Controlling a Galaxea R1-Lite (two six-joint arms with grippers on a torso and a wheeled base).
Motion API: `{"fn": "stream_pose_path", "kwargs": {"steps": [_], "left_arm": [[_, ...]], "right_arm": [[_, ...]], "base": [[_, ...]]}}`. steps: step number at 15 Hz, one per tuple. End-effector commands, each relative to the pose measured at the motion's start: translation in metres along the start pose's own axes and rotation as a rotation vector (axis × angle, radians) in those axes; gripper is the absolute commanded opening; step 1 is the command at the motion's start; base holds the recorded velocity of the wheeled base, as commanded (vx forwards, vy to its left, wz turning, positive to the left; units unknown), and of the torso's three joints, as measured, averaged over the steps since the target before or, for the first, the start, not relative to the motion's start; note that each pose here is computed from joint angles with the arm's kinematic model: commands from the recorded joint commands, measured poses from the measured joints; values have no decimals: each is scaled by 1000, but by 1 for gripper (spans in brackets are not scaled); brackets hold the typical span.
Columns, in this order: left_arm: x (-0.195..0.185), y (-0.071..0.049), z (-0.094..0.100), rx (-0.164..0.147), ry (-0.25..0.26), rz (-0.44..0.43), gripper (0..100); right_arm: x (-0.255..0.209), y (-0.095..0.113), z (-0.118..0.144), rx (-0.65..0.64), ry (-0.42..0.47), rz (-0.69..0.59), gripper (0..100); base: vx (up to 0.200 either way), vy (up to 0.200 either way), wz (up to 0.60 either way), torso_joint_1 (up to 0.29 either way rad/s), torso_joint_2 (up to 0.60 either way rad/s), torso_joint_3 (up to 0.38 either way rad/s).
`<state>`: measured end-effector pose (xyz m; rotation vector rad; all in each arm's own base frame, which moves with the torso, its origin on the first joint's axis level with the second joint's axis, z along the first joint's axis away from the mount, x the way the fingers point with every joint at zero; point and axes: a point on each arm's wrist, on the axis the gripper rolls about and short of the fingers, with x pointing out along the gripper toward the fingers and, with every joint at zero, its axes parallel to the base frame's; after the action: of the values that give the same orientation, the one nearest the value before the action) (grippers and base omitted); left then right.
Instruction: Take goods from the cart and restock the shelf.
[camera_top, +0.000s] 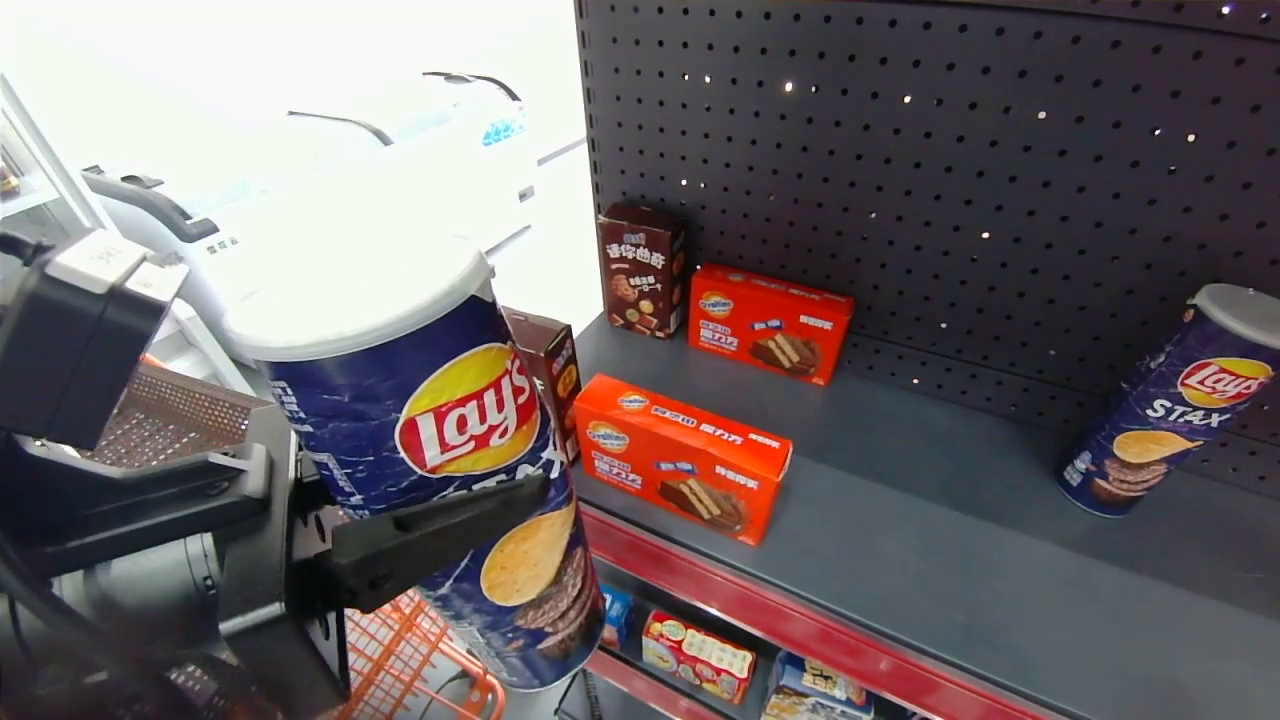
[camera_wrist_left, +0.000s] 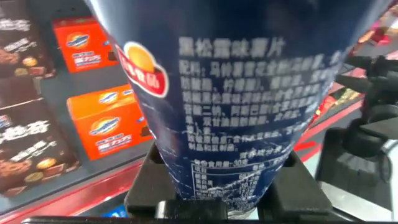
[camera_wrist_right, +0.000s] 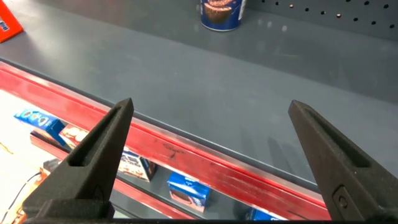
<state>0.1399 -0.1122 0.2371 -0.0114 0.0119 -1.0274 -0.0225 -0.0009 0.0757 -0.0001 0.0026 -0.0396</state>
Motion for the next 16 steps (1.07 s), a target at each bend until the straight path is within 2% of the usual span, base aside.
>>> {"fn": "stream_pose_path", "kwargs": {"steps": [1,5,16], "left_arm": [[2,-6,0,-5,0,-39,0],[3,-6,-3,-10,13,-52,0],[7,-5,-4,-13,21,-77,0]], "right_arm": [[0,0,0,-5,0,18,100],[0,0,0,-5,0,21,100],[0,0,0,-3,0,21,100]], "base": [[0,0,0,0,0,0],[0,0,0,0,0,0],[0,0,-600,1,4,5]]}}
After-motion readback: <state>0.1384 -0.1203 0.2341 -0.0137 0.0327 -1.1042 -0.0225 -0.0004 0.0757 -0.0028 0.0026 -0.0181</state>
